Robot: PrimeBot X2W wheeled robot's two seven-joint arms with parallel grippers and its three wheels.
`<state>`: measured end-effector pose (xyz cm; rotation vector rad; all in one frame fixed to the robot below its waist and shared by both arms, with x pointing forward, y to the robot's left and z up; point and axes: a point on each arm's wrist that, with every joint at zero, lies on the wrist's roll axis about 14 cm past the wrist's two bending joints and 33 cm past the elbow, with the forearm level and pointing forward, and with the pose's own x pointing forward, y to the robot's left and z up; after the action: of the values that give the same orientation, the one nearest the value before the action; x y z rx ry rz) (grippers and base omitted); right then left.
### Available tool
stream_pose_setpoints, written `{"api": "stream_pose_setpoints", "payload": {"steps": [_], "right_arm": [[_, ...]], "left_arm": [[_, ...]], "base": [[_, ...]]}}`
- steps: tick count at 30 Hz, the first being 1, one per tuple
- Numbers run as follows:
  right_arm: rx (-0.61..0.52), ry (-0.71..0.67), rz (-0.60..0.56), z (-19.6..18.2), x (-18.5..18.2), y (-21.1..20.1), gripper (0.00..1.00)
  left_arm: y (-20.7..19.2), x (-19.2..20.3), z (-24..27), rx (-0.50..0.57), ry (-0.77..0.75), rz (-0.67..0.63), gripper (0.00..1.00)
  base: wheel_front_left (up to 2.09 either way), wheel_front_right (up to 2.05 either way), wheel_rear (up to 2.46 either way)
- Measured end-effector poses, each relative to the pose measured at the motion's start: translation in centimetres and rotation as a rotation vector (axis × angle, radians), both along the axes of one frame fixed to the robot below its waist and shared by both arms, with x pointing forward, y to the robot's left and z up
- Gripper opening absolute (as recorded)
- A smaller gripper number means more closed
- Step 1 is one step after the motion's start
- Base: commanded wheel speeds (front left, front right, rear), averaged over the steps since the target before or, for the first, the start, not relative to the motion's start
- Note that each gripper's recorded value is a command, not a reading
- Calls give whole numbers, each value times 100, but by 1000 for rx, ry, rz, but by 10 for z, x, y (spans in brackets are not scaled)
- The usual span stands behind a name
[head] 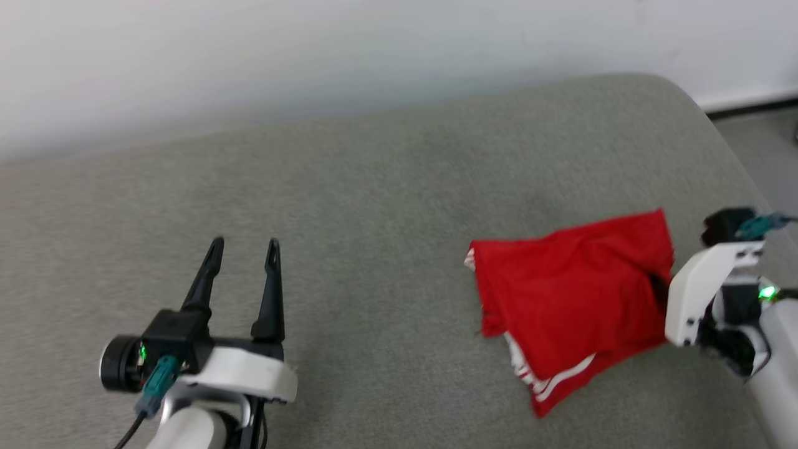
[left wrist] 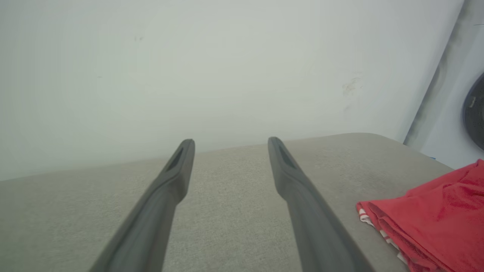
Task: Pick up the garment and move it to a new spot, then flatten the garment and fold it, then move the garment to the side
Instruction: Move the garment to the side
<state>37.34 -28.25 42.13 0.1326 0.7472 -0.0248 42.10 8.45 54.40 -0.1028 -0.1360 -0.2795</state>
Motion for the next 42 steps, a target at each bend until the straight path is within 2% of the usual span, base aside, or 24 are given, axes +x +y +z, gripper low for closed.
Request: {"api": "stream_pose_setpoints", "payload": {"steps": [7, 13, 16, 20, 21, 22, 29, 36, 42], "right_arm": [[-85, -69, -211, 11, 24, -77, 0], [-210, -105, -389, 22, 36, -156, 0], [-260, -114, -437, 24, 46, -180, 0], [-312, -118, -447, 12, 60, -191, 0], [-318, -117, -452, 7, 62, -192, 37], [-324, -111, -459, 2, 63, -194, 100], [-335, -104, -493, -22, 60, -195, 100], [-358, -181, -527, 0, 35, -203, 100], [-313, -278, -499, 10, 17, -176, 100]], "left_arm": [[-57, 41, -11, 2, 0, -166, 100], [-82, 70, -33, -9, 16, -236, 100], [-87, 82, -44, -17, 23, -250, 100], [-86, 94, -63, -19, 45, -246, 100], [-85, 97, -67, -18, 51, -243, 100], [-84, 99, -72, -15, 58, -240, 100], [-78, 101, -85, -1, 86, -229, 100], [-72, 85, -68, -11, 77, -206, 100], [-57, 58, -55, -22, 95, -149, 100]], "base": [[0, 0, 0], [0, 0, 0], [0, 0, 0], [0, 0, 0], [0, 0, 0], [0, 0, 0], [0, 0, 0], [0, 0, 0], [0, 0, 0]]}}
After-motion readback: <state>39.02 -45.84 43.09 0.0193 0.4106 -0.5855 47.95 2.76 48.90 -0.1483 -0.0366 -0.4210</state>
